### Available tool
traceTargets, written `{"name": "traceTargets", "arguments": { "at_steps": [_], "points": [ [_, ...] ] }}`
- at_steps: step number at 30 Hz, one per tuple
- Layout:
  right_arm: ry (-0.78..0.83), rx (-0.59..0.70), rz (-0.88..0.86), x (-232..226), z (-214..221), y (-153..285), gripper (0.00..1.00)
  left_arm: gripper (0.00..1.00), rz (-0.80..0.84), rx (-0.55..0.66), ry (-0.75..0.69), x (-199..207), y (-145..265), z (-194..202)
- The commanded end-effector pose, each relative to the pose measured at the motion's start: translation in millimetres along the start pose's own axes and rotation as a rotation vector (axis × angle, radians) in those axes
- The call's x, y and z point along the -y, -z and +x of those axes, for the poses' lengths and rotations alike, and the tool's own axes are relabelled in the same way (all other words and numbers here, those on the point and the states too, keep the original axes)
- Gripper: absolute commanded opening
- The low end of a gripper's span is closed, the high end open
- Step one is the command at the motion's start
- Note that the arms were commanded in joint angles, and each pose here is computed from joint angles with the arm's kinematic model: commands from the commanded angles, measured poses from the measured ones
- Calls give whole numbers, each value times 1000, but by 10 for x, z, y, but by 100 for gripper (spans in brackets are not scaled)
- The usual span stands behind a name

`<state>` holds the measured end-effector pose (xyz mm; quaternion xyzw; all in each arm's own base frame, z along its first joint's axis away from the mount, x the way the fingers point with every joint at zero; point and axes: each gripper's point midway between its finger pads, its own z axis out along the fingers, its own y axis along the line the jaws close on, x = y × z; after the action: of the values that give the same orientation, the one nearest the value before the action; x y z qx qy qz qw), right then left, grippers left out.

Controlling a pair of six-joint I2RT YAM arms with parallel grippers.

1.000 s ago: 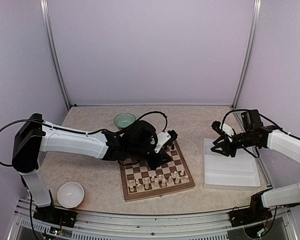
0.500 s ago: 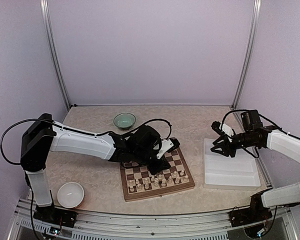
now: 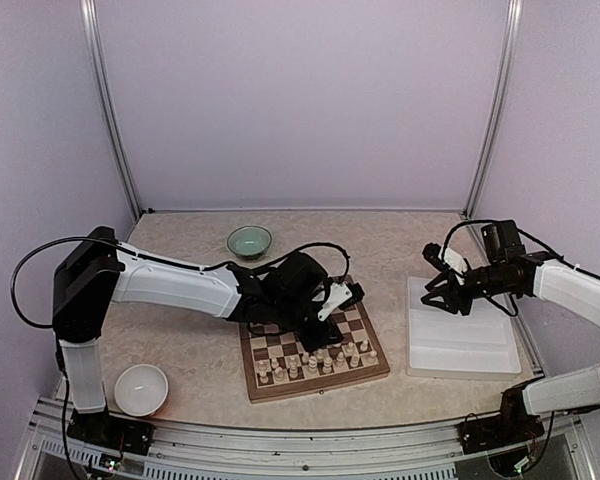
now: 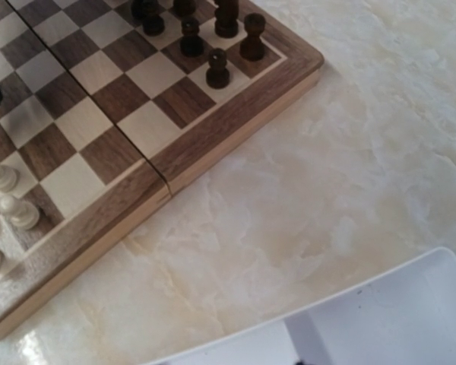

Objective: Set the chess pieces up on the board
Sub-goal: Place the pawn at f1.

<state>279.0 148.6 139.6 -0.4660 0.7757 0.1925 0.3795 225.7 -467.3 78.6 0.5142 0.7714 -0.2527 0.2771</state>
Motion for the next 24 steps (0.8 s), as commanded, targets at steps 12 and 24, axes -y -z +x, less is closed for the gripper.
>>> {"name": "traceTargets", "arguments": {
  "at_steps": [12, 24],
  "points": [
    [-4, 2, -11, 0, 50, -23, 36, 16, 37, -46, -11, 43, -73, 76],
    [-2, -1, -12, -3, 61, -28, 37, 17, 40, -55, -16, 42, -125, 55]
  ]
}}
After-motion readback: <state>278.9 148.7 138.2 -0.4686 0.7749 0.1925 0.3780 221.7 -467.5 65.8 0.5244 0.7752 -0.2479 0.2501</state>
